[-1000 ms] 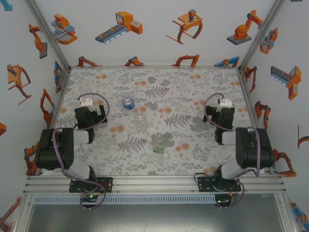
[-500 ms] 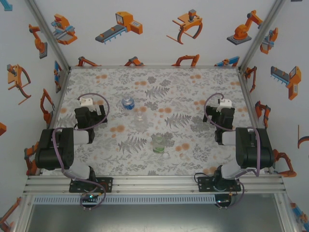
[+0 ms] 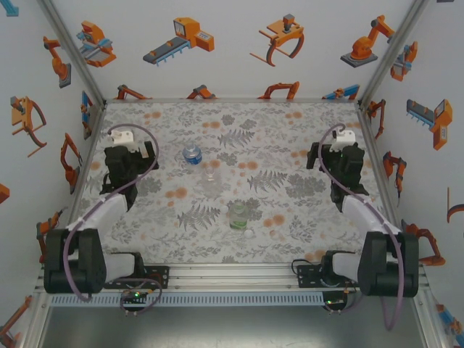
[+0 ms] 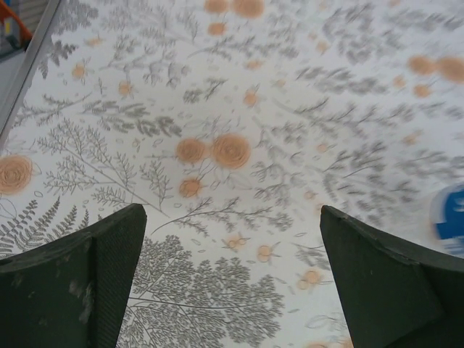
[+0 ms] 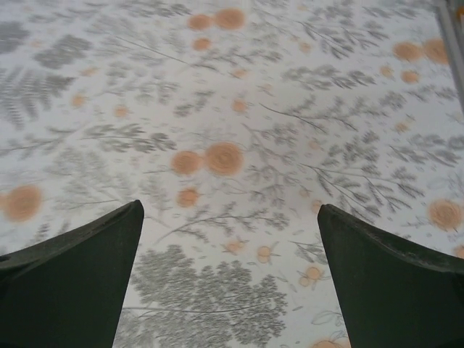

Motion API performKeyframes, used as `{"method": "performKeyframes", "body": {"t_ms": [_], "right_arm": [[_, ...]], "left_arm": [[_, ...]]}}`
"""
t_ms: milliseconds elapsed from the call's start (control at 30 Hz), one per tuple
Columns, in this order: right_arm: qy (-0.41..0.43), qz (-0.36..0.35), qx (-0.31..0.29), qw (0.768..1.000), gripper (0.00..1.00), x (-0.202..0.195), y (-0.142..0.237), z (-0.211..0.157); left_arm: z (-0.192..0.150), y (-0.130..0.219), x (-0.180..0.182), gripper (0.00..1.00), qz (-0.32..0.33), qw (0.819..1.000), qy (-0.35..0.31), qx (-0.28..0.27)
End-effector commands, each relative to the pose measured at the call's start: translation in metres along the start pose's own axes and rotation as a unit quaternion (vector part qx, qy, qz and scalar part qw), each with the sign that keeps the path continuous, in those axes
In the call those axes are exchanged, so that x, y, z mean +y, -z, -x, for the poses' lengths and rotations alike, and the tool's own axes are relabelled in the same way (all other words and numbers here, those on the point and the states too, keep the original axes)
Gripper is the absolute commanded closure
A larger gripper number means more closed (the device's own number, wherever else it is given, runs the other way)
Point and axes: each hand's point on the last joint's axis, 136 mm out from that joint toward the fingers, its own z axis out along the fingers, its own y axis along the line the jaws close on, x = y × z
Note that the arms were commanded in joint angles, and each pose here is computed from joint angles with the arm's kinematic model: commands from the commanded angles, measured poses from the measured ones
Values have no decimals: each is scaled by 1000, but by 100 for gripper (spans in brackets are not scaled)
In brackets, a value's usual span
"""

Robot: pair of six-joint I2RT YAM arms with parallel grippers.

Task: Screw on the bottle caps

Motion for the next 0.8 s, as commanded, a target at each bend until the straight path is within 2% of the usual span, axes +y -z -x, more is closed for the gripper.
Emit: {"method": "performKeyframes", "body": {"t_ms": [0,167,400,500,633,767], "right_arm": [[5,114,42,993,7,55,22,2],[61,237,41,969,7,130,72,8],[122,424,26,897,8,211,137,-13],[137,469,16,872,8,230,148,-25],[156,517,0,842,8,256,160,-36],[187,540,-9,820,7,280,164,-48]], "left_arm": [[11,23,-13,3,-34,997,55,39],[41,52,-28,3,-74,992,79,60],[71,77,-78,3,-219,970,37,101],[63,77,-91,3,-258,960,21,105],[47,78,-96,3,-278,955,22,101],[36,79,-98,3,-286,952,19,112]]}}
